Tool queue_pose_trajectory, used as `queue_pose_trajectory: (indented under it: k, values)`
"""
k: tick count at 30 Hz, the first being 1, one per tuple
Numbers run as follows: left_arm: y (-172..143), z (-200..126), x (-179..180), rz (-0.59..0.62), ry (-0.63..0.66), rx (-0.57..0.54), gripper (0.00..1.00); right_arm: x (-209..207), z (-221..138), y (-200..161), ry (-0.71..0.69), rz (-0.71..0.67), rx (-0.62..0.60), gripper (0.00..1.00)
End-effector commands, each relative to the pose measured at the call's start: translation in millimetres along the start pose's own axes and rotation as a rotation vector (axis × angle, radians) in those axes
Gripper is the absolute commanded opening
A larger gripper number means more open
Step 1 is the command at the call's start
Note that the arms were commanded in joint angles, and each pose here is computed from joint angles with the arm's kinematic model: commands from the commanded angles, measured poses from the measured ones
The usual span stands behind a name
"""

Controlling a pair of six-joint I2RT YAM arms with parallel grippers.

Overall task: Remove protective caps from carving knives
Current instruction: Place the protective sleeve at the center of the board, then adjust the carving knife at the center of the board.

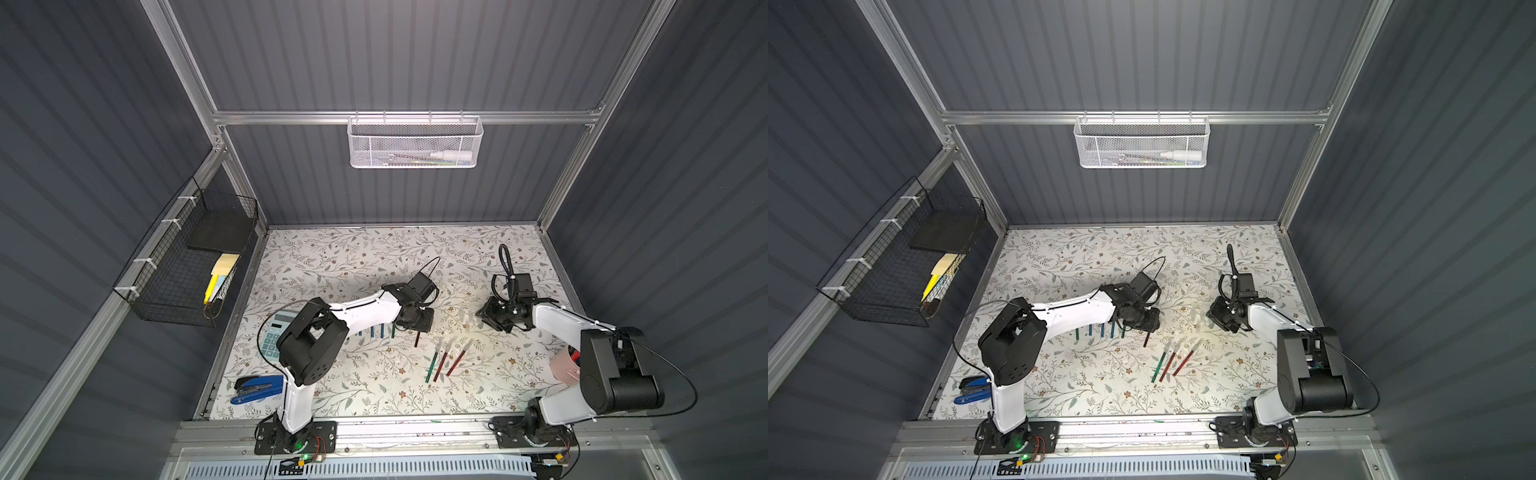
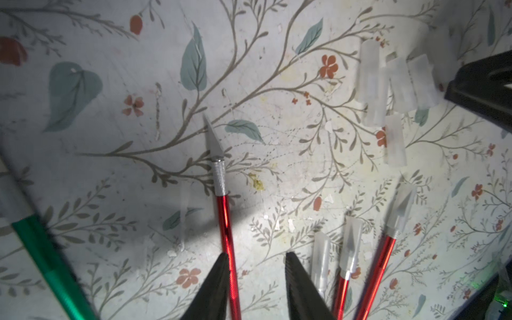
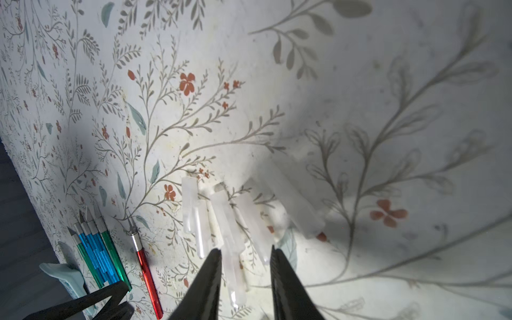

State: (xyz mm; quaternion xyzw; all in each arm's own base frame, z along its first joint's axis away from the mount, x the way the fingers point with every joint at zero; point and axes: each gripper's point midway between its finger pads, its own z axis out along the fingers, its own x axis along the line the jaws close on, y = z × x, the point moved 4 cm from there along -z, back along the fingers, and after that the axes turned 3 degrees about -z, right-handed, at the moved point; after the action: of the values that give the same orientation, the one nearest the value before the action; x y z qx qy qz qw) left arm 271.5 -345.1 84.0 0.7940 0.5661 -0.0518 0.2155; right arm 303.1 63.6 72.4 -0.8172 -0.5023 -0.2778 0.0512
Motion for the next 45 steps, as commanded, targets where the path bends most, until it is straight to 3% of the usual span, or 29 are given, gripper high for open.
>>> queue_pose_trajectory:
  k: [1, 37, 45]
  values:
    - [-1.9, 2.9, 6.6, 0.006, 0.050, 0.021, 0.36, 3.2, -6.3, 1.8, 0.026, -0.002, -0.014, 0.33]
    - [-1.9, 23.5, 10.9, 0.107, 0.335, 0.008, 0.25, -3.1, -28.3, -7.6, 0.055, 0.004, -0.058, 0.35]
    - [-1.4, 27.2, 14.0, 0.116, 0.357, 0.010, 0.15, -1.2, -33.3, -4.7, 0.060, 0.000, -0.070, 0.36]
